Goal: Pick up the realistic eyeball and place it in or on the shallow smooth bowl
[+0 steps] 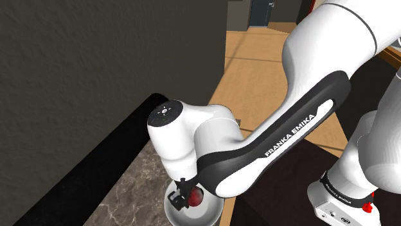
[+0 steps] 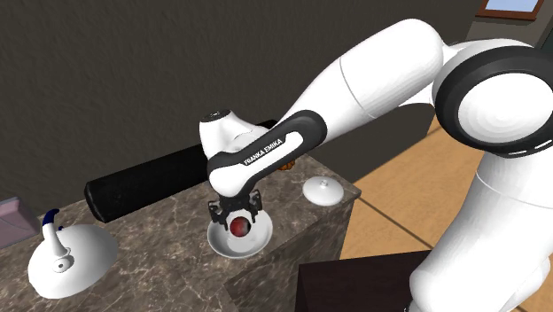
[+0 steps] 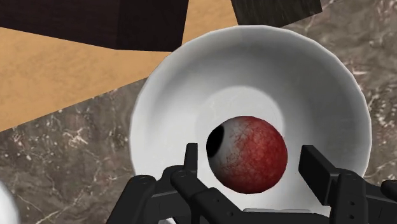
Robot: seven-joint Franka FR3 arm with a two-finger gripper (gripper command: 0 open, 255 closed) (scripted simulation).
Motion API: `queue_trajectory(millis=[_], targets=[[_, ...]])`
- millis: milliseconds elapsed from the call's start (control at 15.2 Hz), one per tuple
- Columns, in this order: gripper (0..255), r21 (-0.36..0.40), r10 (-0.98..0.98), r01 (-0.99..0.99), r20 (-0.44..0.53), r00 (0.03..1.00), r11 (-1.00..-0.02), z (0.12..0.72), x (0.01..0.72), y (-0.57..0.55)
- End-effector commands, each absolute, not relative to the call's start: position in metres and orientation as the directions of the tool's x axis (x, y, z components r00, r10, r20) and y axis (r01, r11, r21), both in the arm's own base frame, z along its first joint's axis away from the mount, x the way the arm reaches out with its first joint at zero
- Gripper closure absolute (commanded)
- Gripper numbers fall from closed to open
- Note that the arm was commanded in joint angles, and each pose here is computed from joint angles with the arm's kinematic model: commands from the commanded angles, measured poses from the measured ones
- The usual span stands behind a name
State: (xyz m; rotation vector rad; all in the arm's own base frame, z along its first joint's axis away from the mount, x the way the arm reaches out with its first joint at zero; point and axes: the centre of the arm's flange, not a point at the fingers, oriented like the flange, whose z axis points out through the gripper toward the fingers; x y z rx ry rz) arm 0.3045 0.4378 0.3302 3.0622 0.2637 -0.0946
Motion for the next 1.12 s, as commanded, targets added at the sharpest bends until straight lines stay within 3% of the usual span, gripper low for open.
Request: queue_trajectory(millis=[0, 264, 528, 1056], targets=[[0, 0.061, 0.169, 0.173, -0.067, 0.983, -0.983, 0.330, 0.304, 0.438], [0, 0.061, 0.169, 0.173, -0.067, 0.983, -0.983, 0.330, 0.304, 0.438], [0, 0.061, 0.169, 0.173, -0.067, 0.983, -0.983, 0.380, 0.307, 0.441], [0, 0.061, 0.169, 0.173, -0.067, 0.983, -0.983, 0.380, 0.307, 0.441]])
